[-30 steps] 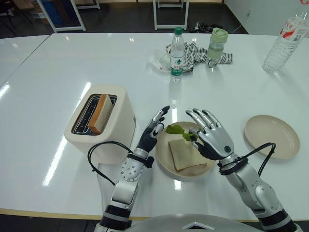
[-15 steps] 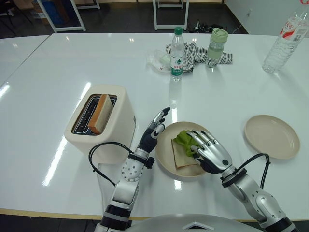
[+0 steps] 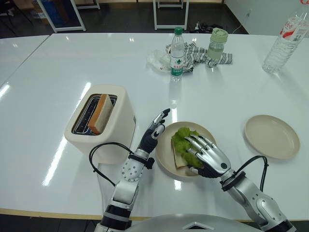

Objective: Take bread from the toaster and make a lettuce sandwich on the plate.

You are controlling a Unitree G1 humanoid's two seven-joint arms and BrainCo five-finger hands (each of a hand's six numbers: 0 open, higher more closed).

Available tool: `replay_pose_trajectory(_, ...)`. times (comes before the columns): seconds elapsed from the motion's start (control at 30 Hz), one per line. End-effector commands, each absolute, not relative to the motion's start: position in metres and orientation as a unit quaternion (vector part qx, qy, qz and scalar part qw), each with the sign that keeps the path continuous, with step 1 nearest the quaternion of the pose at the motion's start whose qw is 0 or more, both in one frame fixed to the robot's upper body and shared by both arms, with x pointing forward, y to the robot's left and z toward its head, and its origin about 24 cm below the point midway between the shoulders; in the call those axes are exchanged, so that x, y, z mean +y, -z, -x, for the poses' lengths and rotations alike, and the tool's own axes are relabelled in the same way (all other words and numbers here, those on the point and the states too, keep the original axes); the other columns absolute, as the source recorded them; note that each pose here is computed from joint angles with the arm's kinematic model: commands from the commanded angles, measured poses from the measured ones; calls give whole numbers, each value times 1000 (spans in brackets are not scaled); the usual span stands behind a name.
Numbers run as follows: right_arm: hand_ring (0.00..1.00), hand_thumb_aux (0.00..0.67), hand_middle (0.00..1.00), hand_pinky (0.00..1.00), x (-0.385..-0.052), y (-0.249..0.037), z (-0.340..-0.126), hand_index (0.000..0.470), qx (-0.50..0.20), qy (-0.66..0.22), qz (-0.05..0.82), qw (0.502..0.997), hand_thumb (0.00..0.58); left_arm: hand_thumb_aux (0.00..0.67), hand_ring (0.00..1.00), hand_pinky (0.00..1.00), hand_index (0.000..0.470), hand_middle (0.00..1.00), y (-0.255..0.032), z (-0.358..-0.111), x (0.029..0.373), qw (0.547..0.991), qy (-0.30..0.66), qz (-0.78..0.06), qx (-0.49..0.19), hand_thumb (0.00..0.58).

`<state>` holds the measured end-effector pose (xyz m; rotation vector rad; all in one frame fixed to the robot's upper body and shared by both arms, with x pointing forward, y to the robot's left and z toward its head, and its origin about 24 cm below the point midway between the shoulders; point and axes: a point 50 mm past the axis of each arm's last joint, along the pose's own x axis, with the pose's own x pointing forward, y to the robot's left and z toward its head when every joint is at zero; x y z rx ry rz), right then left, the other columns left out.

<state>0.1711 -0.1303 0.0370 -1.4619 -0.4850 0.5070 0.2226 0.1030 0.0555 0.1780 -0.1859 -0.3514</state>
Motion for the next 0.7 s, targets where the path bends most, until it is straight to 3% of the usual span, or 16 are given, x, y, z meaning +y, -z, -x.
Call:
replay_pose_trajectory(0.03, 0, 0, 0, 0, -140, -43, -170, 0, -202, -219, 662, 688, 0, 0, 0, 0, 0, 0, -53, -223, 104, 976, 174, -95, -86, 0)
replay_pose_trajectory(0.2, 0, 0, 0, 0, -152, -50, -171, 0, -191, -205, 671, 687, 0, 0, 0, 0, 0, 0, -54, -224, 105, 976, 174, -96, -87, 0)
replay_pose_trajectory(0.3, 0, 0, 0, 0, -156, -62, -172, 0, -198, -182, 651, 710, 0, 0, 0, 0, 0, 0, -54, -224, 105, 976, 174, -96, -88, 0)
replay_pose_trajectory(0.4, 0, 0, 0, 0, -161, -87, -177, 0, -213, -123, 547, 800, 0, 0, 0, 0, 0, 0, -61, -223, 107, 975, 169, -97, -107, 0)
replay_pose_trajectory(0.47, 0, 0, 0, 0, -170, -102, -182, 0, -207, -65, 427, 878, 0, 0, 0, 0, 0, 0, -81, -219, 112, 968, 147, -121, -166, 0)
replay_pose_trajectory(0.57, 0, 0, 0, 0, -185, -109, -185, 0, -172, -10, 256, 951, 0, 0, 0, 0, 0, 0, -128, -208, 131, 924, 79, -233, -293, 0)
replay_pose_trajectory(0.63, 0, 0, 0, 0, -195, -107, -188, 0, -152, 11, 209, 966, 0, 0, 0, 0, 0, 0, -157, -199, 150, 874, 19, -332, -353, 0)
replay_pose_trajectory(0.7, 0, 0, 0, 0, -201, -106, -189, 0, -142, 25, 183, 972, 0, 0, 0, 0, 0, 0, -173, -194, 170, 834, -34, -414, -363, 0)
